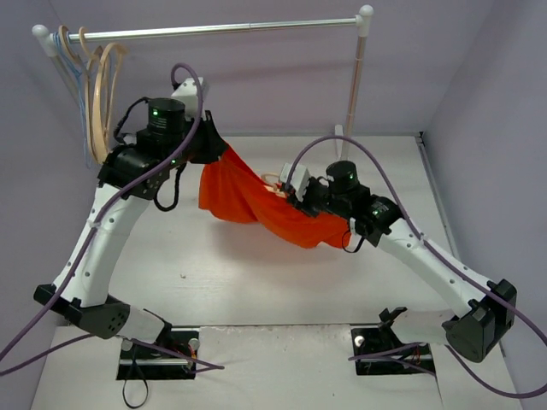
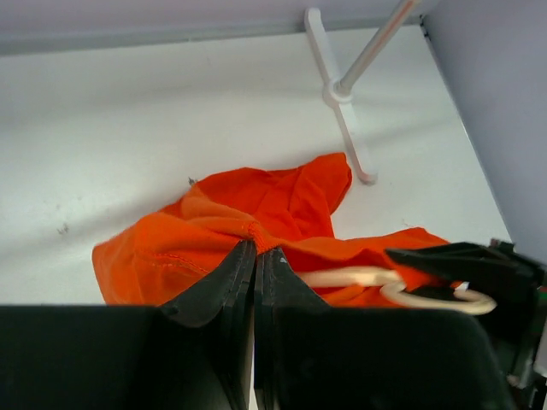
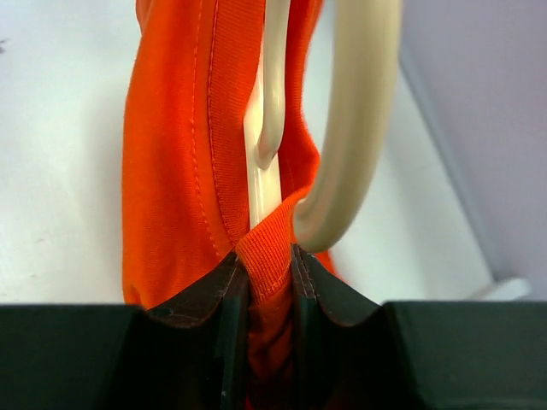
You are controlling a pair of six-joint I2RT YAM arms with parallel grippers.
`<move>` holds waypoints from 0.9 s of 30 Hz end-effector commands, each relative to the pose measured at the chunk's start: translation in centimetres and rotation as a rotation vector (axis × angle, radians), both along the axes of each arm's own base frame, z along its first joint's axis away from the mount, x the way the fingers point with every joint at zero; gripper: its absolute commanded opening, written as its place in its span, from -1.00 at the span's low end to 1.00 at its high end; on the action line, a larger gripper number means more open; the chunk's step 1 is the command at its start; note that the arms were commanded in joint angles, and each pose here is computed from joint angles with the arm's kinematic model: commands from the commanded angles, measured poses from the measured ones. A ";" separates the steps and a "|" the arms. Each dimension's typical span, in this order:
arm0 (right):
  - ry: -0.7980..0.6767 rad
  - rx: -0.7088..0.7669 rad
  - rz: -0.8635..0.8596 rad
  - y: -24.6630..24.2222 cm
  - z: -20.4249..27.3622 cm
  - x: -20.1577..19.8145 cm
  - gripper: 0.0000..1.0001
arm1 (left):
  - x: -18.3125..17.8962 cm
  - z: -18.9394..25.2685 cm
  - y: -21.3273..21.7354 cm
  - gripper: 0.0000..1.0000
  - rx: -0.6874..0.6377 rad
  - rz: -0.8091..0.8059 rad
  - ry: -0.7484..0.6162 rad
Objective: Place the t-shirt on the hanger
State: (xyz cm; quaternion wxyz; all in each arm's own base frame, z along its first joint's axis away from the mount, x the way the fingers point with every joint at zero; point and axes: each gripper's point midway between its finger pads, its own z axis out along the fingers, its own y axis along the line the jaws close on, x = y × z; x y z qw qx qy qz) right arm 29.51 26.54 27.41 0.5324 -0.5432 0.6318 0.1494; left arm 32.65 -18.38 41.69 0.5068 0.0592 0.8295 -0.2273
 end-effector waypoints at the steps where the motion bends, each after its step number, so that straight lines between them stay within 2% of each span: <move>1: -0.190 0.268 0.032 1.8 7.8 -0.6 -1.00 | 0.7 1.3 -2.2 -0.95 -0.081 -0.024 -0.033; 10: -0.208 0.271 0.008 0.8 7.5 -0.7 -1.00 | 0.3 -3.4 -5.1 -0.93 -0.025 -0.063 0.066; 14: -0.215 0.295 0.022 0.2 8.5 -0.9 -1.00 | 0.2 -3.8 -5.4 -0.78 -0.015 -0.069 0.074; 16: -0.219 0.301 0.025 -0.1 9.0 -0.9 -1.00 | 0.1 -3.1 -5.6 -0.73 -0.019 -0.080 0.056; 20: -0.204 0.281 0.026 -0.6 8.5 -0.8 -1.00 | -0.5 -1.0 -5.4 -0.32 -0.023 -0.108 -0.004; 21: -0.204 0.280 0.022 -0.9 8.4 -0.7 -1.00 | -0.7 -0.5 -5.4 -0.27 -0.026 -0.122 -0.022; 24: -0.191 0.276 0.027 -1.7 8.2 -0.7 -1.00 | -1.5 1.3 -5.1 -0.17 -0.010 -0.167 -0.107; 27: -0.166 0.273 0.050 -2.5 8.1 -0.7 -1.00 | -2.4 2.3 -5.1 -0.15 0.030 -0.252 -0.199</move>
